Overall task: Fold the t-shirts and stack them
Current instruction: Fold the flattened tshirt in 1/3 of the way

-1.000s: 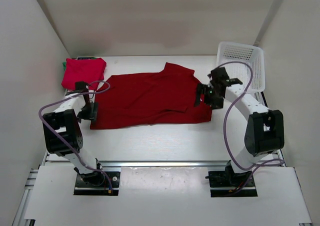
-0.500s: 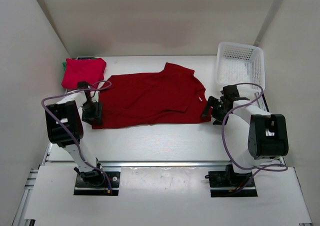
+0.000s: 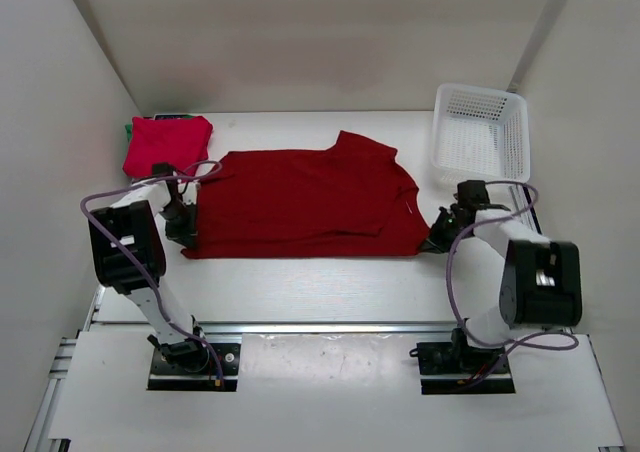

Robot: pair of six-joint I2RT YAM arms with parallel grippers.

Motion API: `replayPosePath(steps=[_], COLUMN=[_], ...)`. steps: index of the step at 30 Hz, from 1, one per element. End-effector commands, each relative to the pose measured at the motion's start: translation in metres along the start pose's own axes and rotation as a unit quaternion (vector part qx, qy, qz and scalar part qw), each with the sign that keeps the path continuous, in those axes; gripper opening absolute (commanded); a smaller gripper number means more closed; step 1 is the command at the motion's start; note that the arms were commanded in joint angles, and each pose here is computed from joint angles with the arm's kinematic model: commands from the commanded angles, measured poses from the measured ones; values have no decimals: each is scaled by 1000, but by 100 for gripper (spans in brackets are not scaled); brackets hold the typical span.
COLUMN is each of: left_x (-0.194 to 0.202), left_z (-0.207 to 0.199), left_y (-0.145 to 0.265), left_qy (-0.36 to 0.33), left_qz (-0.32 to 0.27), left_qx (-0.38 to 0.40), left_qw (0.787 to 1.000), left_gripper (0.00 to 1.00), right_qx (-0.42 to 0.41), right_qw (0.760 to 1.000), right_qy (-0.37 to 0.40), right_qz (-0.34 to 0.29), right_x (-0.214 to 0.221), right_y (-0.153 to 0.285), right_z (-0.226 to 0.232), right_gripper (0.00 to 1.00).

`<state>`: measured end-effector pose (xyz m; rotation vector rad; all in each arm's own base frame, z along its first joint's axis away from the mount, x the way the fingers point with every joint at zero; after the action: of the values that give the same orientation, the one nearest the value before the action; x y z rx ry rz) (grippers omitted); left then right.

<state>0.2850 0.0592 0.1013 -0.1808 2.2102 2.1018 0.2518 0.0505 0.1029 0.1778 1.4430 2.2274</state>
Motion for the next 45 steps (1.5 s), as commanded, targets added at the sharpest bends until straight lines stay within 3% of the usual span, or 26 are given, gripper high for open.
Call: replayPosePath(steps=[1, 5, 9, 11, 13, 14, 15, 16, 18, 21, 25, 26, 29, 31, 33, 35, 37, 42, 45], left_x=[23, 54, 78, 91, 100, 101, 103, 102, 92, 65, 16, 7, -2, 0, 11, 19, 29, 75, 103], left_z=[17, 15, 14, 13, 14, 16, 17, 21, 27, 33, -12, -21, -121, -174, -234, -277, -319, -392, -415], left_y=[21, 32, 31, 30, 29, 30, 32, 34, 46, 75, 126, 134, 140, 131, 126, 104, 103, 77, 67], left_qy=[-28, -98, -110, -110, -113, -113, -108, -105, -95, -86, -170, -191, -377, -446, -506, -533, -565, -648, -686], left_qz=[6, 55, 96, 113, 122, 116, 112, 108, 74, -8, -148, -166, -205, -204, -194, -146, -137, -128, -114], left_qx=[-38, -87, -106, -98, -112, -119, -129, -143, -178, -235, -226, -204, -125, -86, 19, 88, 153, 174, 183], left_qw=[999, 990, 984, 983, 980, 980, 979, 978, 977, 968, 948, 946, 895, 867, 840, 829, 799, 730, 695], left_gripper=[0, 0, 1, 12, 39, 46, 67, 91, 99, 98, 98, 97, 92, 87, 77, 69, 63, 67, 68], right_qx=[40, 70, 82, 98, 118, 117, 119, 131, 129, 141, 107, 81, 55, 50, 30, 31, 35, 46, 45], right_qw=[998, 992, 987, 982, 977, 977, 977, 976, 979, 978, 989, 991, 996, 997, 998, 998, 998, 995, 994], right_qy=[-51, -93, -118, -134, -148, -154, -157, -159, -158, -154, -94, -93, -66, -54, -43, -43, -51, -80, -90], right_qz=[24, 48, 76, 90, 96, 91, 76, 66, 22, -22, -49, -48, -16, 5, 21, 27, 20, 40, 49], right_x=[33, 76, 100, 110, 119, 122, 123, 122, 117, 112, 110, 108, 112, 111, 104, 101, 95, 101, 107], right_y=[32, 47, 52, 52, 55, 57, 62, 66, 79, 92, 89, 85, 69, 60, 52, 42, 35, 21, 18], right_z=[-23, -38, -42, -44, -50, -50, -50, -51, -46, -39, -19, -11, -2, 0, 2, 1, -3, -17, -23], right_gripper=[0, 0, 0, 6, 32, 40, 54, 58, 58, 51, 5, 0, 0, 0, 0, 0, 0, 0, 0])
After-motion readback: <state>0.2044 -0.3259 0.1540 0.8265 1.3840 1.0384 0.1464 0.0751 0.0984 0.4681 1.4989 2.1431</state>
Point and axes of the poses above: each gripper's point midway between its finger pads, its own y axis back along the fingers, its own z axis along the line the jaws close on, x = y × z, the point moved 9 cm from there along y, back along the fingers
